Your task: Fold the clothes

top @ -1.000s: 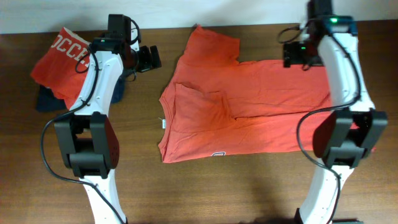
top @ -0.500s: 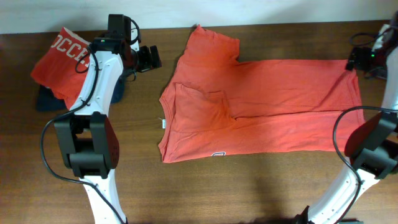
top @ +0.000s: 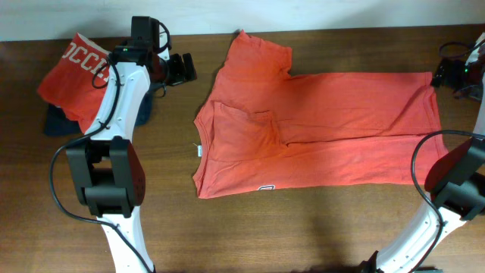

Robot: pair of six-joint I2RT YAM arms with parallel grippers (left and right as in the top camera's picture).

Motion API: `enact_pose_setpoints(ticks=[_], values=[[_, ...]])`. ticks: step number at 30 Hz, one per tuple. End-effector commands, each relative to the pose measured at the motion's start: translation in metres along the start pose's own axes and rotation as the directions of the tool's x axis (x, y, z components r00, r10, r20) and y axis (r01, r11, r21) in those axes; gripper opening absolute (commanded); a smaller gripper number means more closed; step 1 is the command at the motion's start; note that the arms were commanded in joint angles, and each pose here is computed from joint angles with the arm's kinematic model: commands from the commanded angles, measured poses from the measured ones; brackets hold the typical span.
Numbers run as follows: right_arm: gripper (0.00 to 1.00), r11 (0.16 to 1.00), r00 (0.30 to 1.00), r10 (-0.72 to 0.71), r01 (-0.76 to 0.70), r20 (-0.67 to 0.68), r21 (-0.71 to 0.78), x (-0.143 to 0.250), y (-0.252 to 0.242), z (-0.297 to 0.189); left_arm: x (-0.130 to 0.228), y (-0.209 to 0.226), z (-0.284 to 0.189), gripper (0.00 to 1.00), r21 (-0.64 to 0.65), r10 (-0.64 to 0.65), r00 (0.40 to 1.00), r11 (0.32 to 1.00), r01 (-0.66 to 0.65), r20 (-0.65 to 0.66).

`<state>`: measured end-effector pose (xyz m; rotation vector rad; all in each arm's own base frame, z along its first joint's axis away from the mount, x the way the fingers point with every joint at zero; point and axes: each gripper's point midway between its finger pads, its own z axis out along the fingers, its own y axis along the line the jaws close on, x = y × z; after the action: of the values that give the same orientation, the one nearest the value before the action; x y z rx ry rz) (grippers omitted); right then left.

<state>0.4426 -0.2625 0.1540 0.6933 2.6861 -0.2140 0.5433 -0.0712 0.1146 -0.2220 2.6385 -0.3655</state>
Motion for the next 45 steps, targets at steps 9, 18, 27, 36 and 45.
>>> enact_pose_setpoints(ticks=[9,18,27,36,45], values=[[0.99,1.0,1.0,0.005,-0.005,0.002,-0.007,-0.002,0.002,0.003,-0.014,-0.056,-0.001,0.89,0.175,0.055,0.996,0.982,-0.067,0.07],[0.99,1.0,1.0,0.005,-0.005,0.002,-0.007,-0.002,0.002,0.003,-0.028,-0.103,0.013,0.74,-0.017,0.176,0.95,0.984,-0.177,0.259],[0.99,1.0,1.0,0.005,-0.005,0.002,-0.007,-0.002,0.002,0.003,-0.006,-0.108,0.059,0.8,-0.06,0.209,0.953,0.978,-0.201,0.218],[0.99,1.0,1.0,0.005,-0.005,0.002,-0.007,-0.002,0.002,0.003,-0.016,-0.112,0.096,0.78,-0.068,0.317,0.904,0.948,-0.311,0.288],[0.99,1.0,1.0,0.005,-0.005,0.002,-0.007,-0.002,0.002,0.003,-0.003,-0.102,0.126,0.74,-0.076,0.323,0.911,0.946,-0.314,0.257]])
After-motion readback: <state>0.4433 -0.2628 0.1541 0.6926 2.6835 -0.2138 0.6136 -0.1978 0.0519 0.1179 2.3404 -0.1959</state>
